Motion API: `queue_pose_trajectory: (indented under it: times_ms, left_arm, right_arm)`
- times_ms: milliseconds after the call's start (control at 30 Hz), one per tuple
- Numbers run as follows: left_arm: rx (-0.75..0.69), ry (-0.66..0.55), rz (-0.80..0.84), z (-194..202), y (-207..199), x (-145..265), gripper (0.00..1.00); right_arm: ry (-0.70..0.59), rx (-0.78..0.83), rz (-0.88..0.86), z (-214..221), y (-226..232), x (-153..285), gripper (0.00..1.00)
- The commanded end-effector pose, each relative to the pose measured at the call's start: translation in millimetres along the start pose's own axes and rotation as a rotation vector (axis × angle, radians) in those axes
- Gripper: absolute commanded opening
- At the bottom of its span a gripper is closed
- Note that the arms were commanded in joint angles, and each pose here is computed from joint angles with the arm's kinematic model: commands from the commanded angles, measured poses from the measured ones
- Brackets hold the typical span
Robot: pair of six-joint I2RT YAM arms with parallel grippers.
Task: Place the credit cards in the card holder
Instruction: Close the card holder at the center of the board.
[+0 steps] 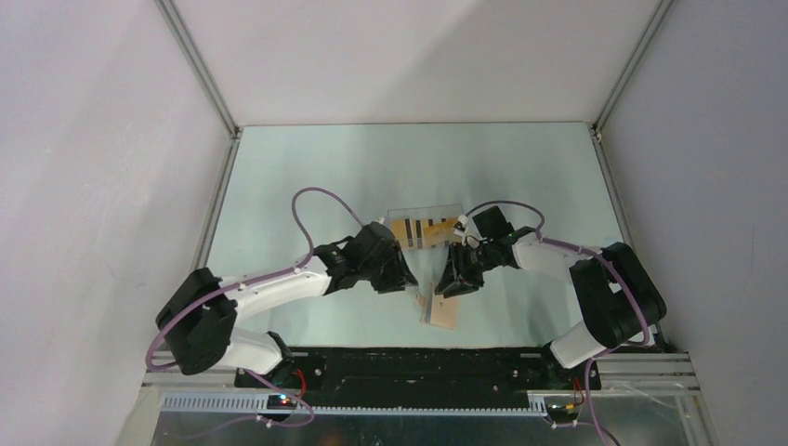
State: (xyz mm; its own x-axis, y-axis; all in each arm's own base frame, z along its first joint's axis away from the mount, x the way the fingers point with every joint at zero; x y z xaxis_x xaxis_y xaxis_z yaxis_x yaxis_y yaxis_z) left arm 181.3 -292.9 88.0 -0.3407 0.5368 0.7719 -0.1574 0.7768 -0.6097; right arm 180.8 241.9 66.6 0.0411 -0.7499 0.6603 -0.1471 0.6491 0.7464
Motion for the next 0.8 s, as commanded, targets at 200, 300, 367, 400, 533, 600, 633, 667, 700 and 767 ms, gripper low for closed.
queue_pose_trajectory:
  times_ms: [200, 300, 367, 400, 533, 600, 633, 667, 700, 767]
  left_arm:
    - [0.003, -0.034, 0.005, -11, 6, 5, 0.50]
    - [0.000, -0.018, 0.013, -10, 5, 3, 0.52]
    - [0.002, -0.014, 0.018, -11, 5, 1, 0.52]
    - [0.006, -0.012, 0.022, -12, 5, 0, 0.52]
    - [0.023, 0.001, 0.055, -13, 4, -3, 0.51]
    - [0.030, 0.018, 0.096, -11, 0, -6, 0.49]
    - [0.039, 0.018, 0.128, -11, -3, -9, 0.48]
    - [0.049, 0.036, 0.141, -9, -2, -10, 0.46]
    - [0.062, 0.039, 0.146, -8, 0, -13, 0.45]
    - [0.066, 0.039, 0.136, -6, 6, -14, 0.42]
  right_arm:
    - [-0.022, 0.060, 0.205, 0, -25, -1, 0.22]
    - [-0.027, 0.065, 0.209, -5, -28, -8, 0.21]
    - [-0.001, 0.062, 0.215, -4, -30, -17, 0.21]
    - [0.005, 0.065, 0.219, -5, -31, -20, 0.21]
    - [0.035, 0.096, 0.243, -12, -28, -37, 0.21]
    - [0.049, 0.116, 0.262, -15, -27, -45, 0.21]
    - [0.067, 0.117, 0.275, -12, -30, -50, 0.21]
    - [0.070, 0.128, 0.284, -14, -30, -52, 0.21]
    - [0.085, 0.133, 0.293, -12, -32, -55, 0.21]
    - [0.088, 0.140, 0.309, -12, -31, -53, 0.21]
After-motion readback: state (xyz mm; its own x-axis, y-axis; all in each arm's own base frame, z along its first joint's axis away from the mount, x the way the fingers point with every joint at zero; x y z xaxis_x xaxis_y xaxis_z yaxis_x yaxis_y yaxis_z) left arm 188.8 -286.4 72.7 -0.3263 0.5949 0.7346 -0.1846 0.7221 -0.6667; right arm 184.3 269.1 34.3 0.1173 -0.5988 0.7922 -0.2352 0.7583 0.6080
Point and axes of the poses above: each gripper's point midway between its finger pads, its own x axis back along the fingers, its own y axis along the line the jaws close on, z = x × y, the point moved 1 cm from there along x, back along the fingers, and after that the axes turned 6 degrees about x, right-handed, at the moved point
